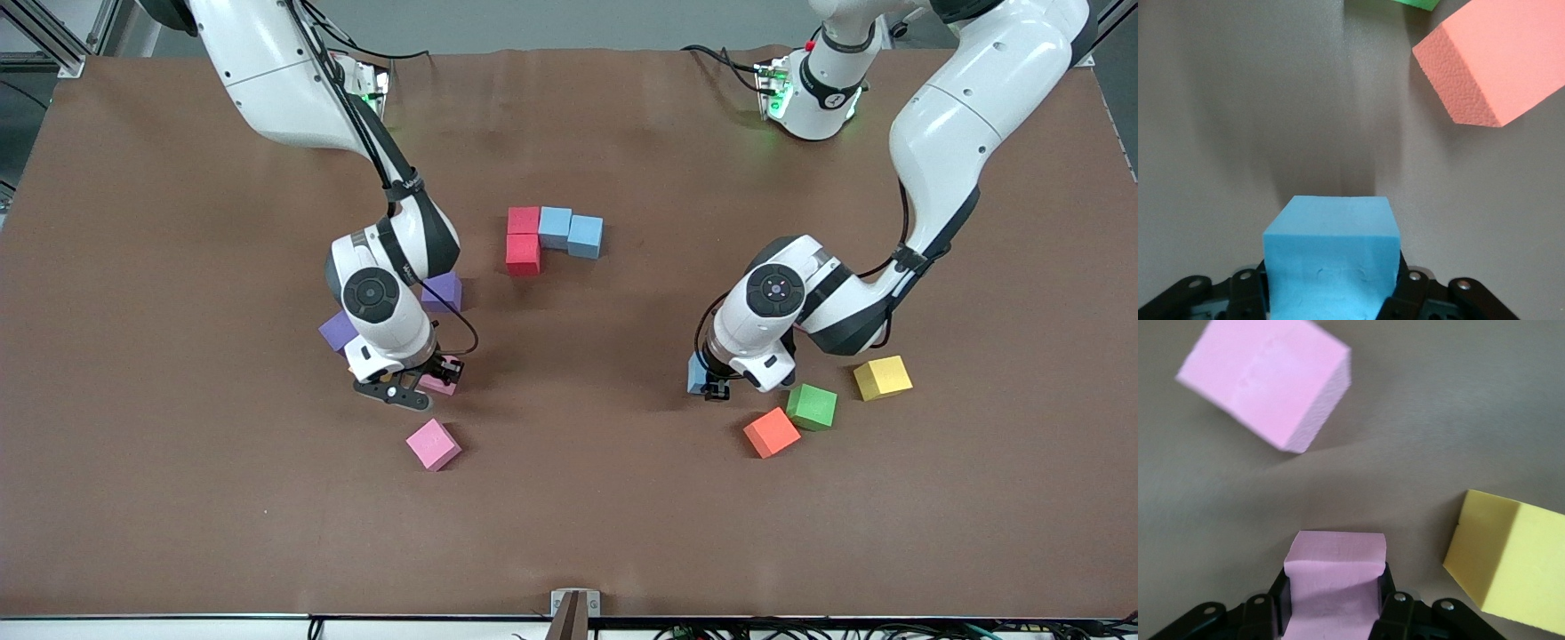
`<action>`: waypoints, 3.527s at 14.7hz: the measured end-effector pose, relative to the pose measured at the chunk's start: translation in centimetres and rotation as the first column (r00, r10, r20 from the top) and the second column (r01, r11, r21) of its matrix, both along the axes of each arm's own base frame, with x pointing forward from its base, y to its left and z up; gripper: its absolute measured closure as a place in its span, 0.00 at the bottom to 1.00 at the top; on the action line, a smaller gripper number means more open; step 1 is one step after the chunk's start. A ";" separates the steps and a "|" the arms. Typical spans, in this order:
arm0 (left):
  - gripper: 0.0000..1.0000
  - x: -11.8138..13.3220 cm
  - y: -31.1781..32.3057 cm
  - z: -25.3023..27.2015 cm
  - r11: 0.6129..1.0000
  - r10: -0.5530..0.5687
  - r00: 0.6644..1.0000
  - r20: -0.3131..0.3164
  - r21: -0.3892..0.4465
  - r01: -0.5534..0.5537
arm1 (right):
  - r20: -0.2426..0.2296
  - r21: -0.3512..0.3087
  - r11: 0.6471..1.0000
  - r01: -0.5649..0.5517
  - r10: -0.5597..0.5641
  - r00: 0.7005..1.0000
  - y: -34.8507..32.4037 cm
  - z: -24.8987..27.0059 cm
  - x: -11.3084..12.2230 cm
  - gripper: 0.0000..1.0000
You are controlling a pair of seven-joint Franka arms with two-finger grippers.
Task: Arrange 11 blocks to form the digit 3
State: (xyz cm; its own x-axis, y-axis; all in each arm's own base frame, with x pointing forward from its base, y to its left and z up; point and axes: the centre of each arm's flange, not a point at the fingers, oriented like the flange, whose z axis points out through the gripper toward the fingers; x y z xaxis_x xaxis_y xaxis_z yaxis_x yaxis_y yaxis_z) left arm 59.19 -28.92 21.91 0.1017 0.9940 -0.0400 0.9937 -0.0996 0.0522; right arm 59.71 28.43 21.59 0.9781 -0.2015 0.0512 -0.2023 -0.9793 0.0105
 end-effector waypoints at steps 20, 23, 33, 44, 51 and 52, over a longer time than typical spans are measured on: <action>0.38 0.0 0.0 -0.2 1.000 0.000 1.000 0.000 -0.004 0.000 | -0.021 0.047 0.957 -0.286 0.288 0.957 11.9 0.1 -10.3 0.48; 0.38 0.0 0.0 -0.2 1.000 0.000 1.000 0.000 -0.004 0.000 | -0.017 0.053 0.958 -0.280 0.282 0.959 11.9 0.1 -11.7 0.48; 0.38 -0.2 -0.7 -0.1 1.000 -0.011 1.000 0.003 -0.007 0.011 | -0.030 0.050 0.972 -0.230 0.232 0.972 13.0 0.0 -14.0 0.48; 0.38 0.2 -0.2 -0.2 1.000 -0.002 1.000 0.007 -0.001 0.002 | -0.036 0.049 0.977 -0.209 0.211 0.977 13.7 0.0 -15.0 0.48; 0.38 0.1 -0.3 -0.3 1.000 -0.002 1.000 0.006 0.000 0.002 | -0.038 0.048 0.977 -0.209 0.211 0.977 13.7 0.0 -15.2 0.48; 0.38 0.2 -0.3 -0.3 1.000 -0.002 1.000 0.005 0.000 0.002 | -0.039 0.048 0.977 -0.209 0.211 0.977 13.7 0.0 -15.3 0.48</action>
State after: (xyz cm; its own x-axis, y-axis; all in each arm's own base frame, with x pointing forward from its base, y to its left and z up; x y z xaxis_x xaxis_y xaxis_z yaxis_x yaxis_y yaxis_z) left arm 59.34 -29.19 21.62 0.1043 0.9937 -0.0398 0.9931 -0.1019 0.0576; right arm 44.43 42.11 21.61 1.0000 0.0071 0.0033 0.0072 -0.9996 -0.0284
